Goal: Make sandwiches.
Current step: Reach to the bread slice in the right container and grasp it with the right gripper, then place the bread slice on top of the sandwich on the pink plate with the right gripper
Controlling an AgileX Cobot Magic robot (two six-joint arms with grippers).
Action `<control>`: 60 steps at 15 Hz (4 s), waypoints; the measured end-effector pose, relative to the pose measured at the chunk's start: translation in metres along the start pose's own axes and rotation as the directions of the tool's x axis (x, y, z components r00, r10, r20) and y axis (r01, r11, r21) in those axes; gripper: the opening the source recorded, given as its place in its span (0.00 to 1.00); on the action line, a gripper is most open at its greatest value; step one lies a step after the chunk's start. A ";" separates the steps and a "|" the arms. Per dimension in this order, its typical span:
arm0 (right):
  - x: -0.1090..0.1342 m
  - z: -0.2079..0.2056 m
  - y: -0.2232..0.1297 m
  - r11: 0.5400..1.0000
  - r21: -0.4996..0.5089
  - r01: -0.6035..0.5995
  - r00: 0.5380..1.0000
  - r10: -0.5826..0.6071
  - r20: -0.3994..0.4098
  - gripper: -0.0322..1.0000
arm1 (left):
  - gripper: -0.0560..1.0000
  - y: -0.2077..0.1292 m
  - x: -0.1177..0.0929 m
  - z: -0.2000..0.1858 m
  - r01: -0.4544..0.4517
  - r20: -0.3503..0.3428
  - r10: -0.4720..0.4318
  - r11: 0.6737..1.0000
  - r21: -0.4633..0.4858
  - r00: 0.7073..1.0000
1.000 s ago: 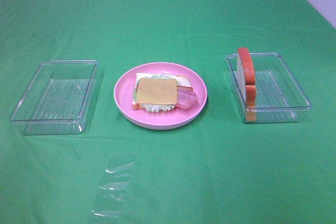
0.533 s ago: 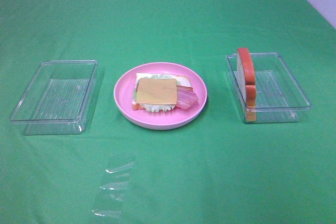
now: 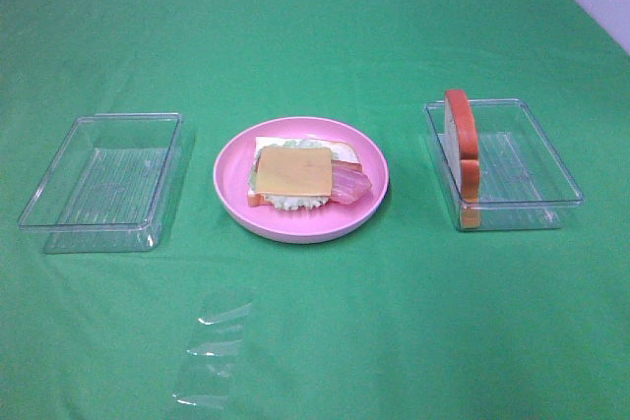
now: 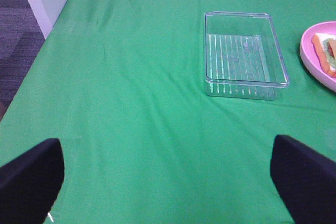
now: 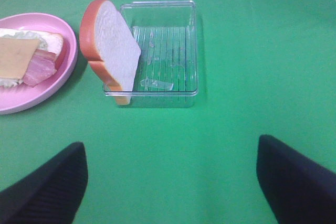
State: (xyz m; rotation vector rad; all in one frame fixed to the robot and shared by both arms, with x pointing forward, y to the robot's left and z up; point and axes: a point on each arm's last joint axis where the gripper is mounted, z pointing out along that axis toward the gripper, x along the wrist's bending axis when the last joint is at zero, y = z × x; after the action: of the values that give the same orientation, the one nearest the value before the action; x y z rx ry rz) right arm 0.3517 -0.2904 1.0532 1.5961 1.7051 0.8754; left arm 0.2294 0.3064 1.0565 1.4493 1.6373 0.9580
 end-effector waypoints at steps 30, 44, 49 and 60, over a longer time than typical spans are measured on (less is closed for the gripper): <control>0.090 0.250 0.079 0.886 0.432 0.169 0.979 -0.101 -0.176 0.26 | 0.99 0.000 0.000 0.000 0.000 0.000 0.000 1.000 0.000 1.000; 0.198 0.207 0.096 0.948 0.281 -0.152 0.865 0.265 -0.426 0.26 | 0.99 0.000 0.000 0.000 0.000 0.000 0.000 1.000 0.000 1.000; 0.205 0.244 0.074 0.876 0.343 -0.338 0.827 0.451 -0.335 0.26 | 0.99 0.000 0.000 0.000 0.000 0.000 0.000 1.000 0.000 1.000; 0.205 0.268 0.055 0.904 0.315 -0.288 0.868 0.385 -0.313 0.60 | 0.99 0.000 0.000 0.000 0.000 0.000 0.000 1.000 0.000 1.000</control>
State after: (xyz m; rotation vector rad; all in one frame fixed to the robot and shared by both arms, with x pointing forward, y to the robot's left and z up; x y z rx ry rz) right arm 0.5896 -0.0709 0.9423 2.0581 1.8838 1.2322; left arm 0.2294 0.3064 1.0565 1.4493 1.6373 0.9580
